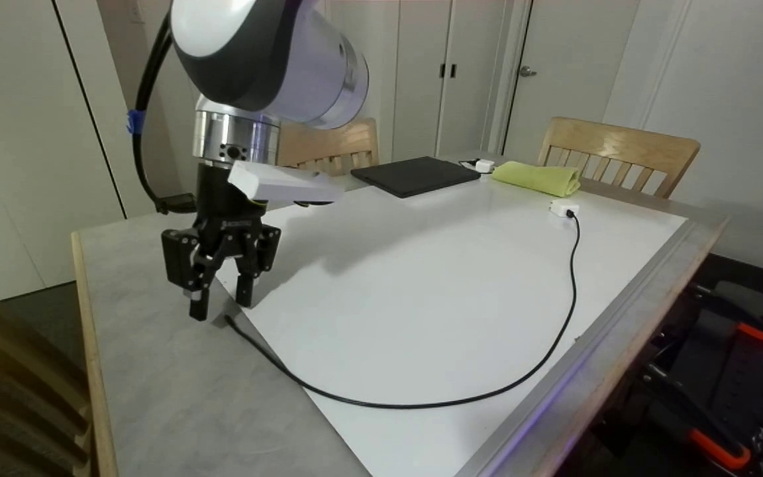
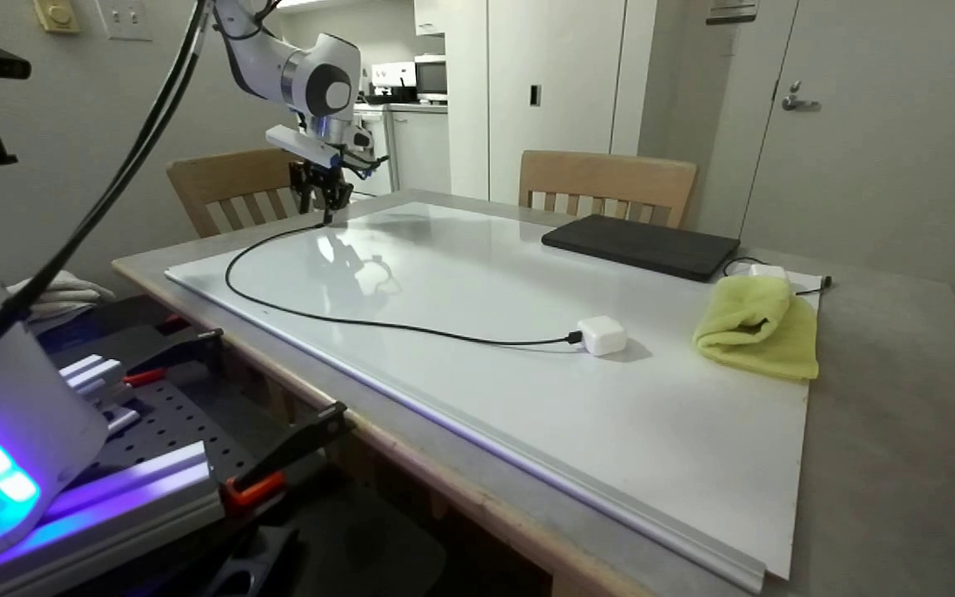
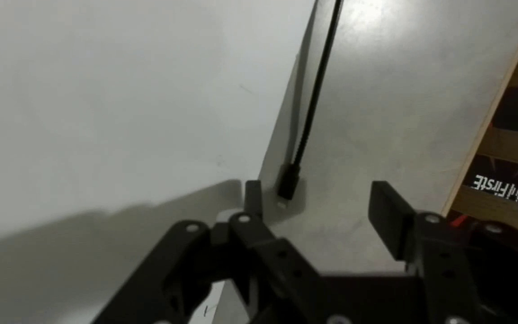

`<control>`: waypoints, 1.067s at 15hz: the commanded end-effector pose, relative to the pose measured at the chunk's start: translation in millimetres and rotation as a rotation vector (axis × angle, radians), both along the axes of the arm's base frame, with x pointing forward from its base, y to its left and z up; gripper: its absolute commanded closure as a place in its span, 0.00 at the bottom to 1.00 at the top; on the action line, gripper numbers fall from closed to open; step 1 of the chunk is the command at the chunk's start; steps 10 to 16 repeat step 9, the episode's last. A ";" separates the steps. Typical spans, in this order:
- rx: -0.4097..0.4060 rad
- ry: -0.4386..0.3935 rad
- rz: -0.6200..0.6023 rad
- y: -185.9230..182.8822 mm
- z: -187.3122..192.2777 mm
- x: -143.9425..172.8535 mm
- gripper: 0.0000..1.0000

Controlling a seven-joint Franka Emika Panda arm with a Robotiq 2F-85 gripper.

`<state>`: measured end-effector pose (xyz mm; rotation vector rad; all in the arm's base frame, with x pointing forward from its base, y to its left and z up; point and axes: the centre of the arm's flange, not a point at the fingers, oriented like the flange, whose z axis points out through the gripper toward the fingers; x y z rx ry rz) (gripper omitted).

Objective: Unwind the phone charger

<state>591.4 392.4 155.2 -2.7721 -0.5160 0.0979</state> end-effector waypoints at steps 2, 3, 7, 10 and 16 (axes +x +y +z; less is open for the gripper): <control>-0.016 -0.005 -0.040 -13.7 23.0 11.5 0.01; -0.026 -0.014 -0.065 -18.4 27.4 13.5 0.00; -0.080 -0.025 -0.223 -40.2 40.8 24.4 0.00; -0.087 -0.027 -0.276 -50.9 44.7 28.2 0.00; -0.087 -0.027 -0.276 -50.9 44.7 28.2 0.00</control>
